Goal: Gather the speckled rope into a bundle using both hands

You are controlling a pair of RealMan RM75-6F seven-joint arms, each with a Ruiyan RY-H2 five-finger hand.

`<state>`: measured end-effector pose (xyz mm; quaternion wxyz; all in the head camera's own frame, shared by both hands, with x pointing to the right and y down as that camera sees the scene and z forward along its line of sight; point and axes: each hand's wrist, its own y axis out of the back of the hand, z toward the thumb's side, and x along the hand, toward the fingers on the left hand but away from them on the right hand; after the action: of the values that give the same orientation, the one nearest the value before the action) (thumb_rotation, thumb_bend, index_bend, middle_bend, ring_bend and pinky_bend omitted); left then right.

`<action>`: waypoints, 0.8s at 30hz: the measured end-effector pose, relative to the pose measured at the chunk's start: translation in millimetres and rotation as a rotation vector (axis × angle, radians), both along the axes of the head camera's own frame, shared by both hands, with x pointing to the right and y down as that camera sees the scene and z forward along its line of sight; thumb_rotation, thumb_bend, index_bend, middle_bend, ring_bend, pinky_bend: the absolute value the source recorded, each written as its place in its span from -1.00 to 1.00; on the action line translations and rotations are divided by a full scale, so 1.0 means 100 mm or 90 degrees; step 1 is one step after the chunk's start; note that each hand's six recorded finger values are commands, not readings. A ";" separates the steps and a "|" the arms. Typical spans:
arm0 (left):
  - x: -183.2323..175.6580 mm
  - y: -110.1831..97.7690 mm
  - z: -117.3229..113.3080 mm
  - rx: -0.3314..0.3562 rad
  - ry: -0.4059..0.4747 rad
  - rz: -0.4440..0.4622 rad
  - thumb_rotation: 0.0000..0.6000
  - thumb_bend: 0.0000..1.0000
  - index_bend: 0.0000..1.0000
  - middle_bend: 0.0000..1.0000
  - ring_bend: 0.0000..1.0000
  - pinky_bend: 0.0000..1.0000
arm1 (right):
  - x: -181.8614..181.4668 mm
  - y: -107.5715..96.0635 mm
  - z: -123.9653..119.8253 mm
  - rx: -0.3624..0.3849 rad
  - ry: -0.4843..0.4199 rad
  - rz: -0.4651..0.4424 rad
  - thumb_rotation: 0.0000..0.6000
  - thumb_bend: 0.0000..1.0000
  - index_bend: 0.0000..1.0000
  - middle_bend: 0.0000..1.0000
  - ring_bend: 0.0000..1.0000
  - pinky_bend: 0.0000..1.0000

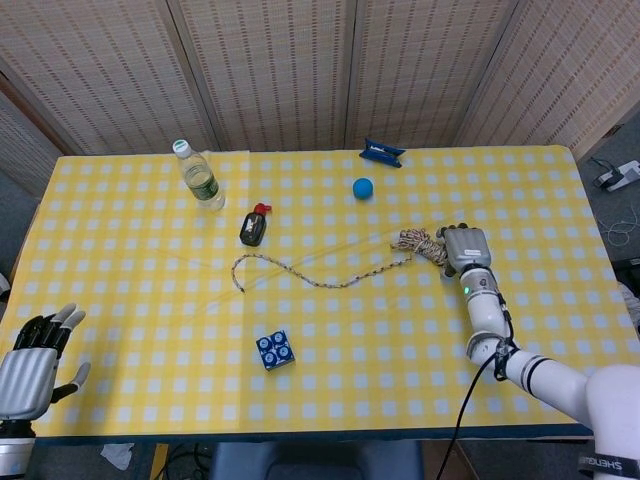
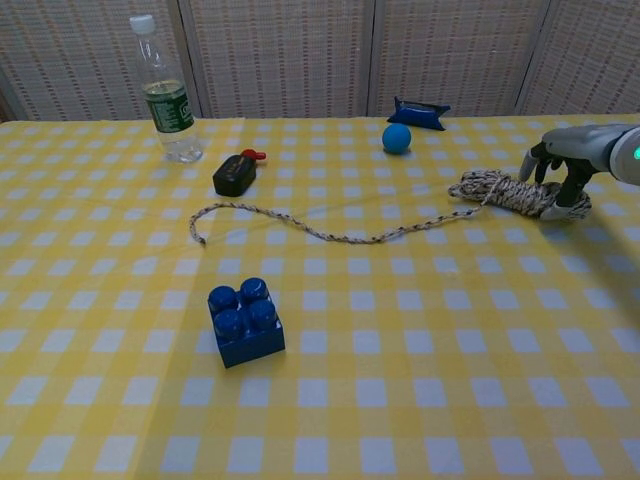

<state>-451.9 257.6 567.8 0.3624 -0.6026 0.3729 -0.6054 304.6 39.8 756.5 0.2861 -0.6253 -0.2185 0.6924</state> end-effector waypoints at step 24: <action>-0.06 0.05 0.04 -0.006 0.001 -0.009 1.00 -0.37 -0.60 -0.74 -0.74 -0.83 | -0.34 0.00 0.09 0.010 -0.006 -0.037 1.00 -0.26 -0.07 -0.15 -0.34 -0.19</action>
<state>-457.4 262.5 571.6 0.3549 -0.6019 0.3750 -0.6092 271.1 39.9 765.8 0.3097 -0.6326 -0.2068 0.6790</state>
